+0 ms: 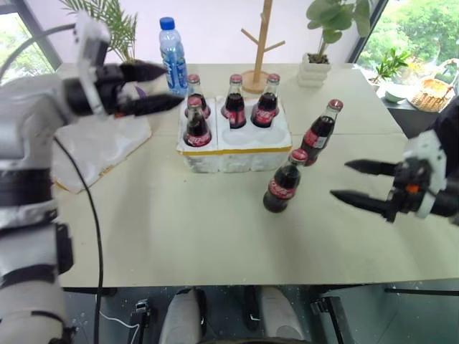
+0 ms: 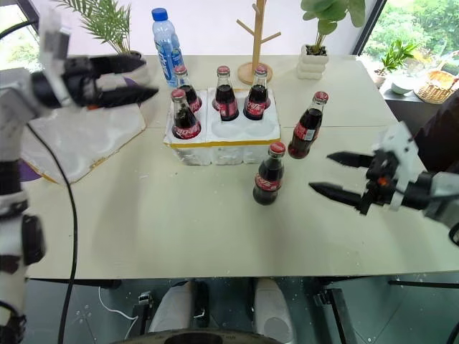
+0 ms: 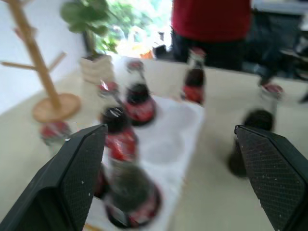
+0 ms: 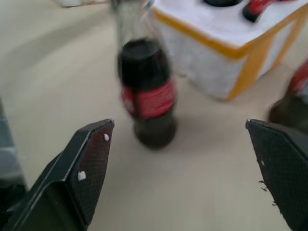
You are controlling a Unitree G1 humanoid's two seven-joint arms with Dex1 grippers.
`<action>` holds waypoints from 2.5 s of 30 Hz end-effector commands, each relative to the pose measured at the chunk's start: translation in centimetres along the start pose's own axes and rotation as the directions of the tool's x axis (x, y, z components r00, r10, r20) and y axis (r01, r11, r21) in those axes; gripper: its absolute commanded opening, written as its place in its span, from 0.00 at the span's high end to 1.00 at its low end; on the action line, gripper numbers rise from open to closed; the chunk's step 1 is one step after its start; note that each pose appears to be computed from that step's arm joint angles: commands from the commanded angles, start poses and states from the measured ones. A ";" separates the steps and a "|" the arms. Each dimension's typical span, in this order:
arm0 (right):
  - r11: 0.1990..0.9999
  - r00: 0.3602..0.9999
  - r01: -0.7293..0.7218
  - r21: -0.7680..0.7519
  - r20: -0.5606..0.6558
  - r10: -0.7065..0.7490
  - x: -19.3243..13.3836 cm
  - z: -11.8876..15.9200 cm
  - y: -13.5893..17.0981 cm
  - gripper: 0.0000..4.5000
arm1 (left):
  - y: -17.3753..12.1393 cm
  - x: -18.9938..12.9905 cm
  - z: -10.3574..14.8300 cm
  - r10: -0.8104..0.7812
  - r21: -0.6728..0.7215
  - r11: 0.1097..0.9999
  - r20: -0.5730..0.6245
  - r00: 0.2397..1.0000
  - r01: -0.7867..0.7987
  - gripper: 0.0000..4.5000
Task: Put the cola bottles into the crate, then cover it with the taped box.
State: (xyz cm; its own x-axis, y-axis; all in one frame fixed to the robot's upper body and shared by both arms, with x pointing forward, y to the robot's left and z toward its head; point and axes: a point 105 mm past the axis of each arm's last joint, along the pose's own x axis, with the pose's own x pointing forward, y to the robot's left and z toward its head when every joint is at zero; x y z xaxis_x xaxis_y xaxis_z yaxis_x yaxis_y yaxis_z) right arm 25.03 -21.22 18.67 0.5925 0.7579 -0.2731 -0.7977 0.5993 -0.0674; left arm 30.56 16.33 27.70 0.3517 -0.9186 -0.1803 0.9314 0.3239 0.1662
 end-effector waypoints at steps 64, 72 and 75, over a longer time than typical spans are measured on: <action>0.997 0.971 0.053 -0.048 0.236 -0.040 18.2 10.4 -3.2 0.01 | -3.4 3.9 -1.8 -0.011 0.055 0.998 0.000 1.000 0.011 0.00; 0.982 0.965 0.181 -0.060 0.202 -0.166 7.0 9.3 -2.4 0.01 | -3.2 4.4 -1.8 -0.018 0.058 0.998 0.007 1.000 0.018 0.00; 0.947 0.937 0.318 0.053 0.137 -0.322 5.0 6.4 -3.5 0.01 | -2.9 4.6 -1.9 -0.015 0.065 0.998 0.009 1.000 0.014 0.00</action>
State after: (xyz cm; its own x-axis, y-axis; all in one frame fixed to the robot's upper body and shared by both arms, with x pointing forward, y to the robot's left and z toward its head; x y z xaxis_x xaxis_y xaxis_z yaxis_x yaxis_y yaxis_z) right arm 31.81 -17.45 22.17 0.8001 0.5808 -0.1502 -0.5951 0.8000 -0.0767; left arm 29.70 11.67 23.63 0.3356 -0.9225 -0.1908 0.9356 0.3028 0.1815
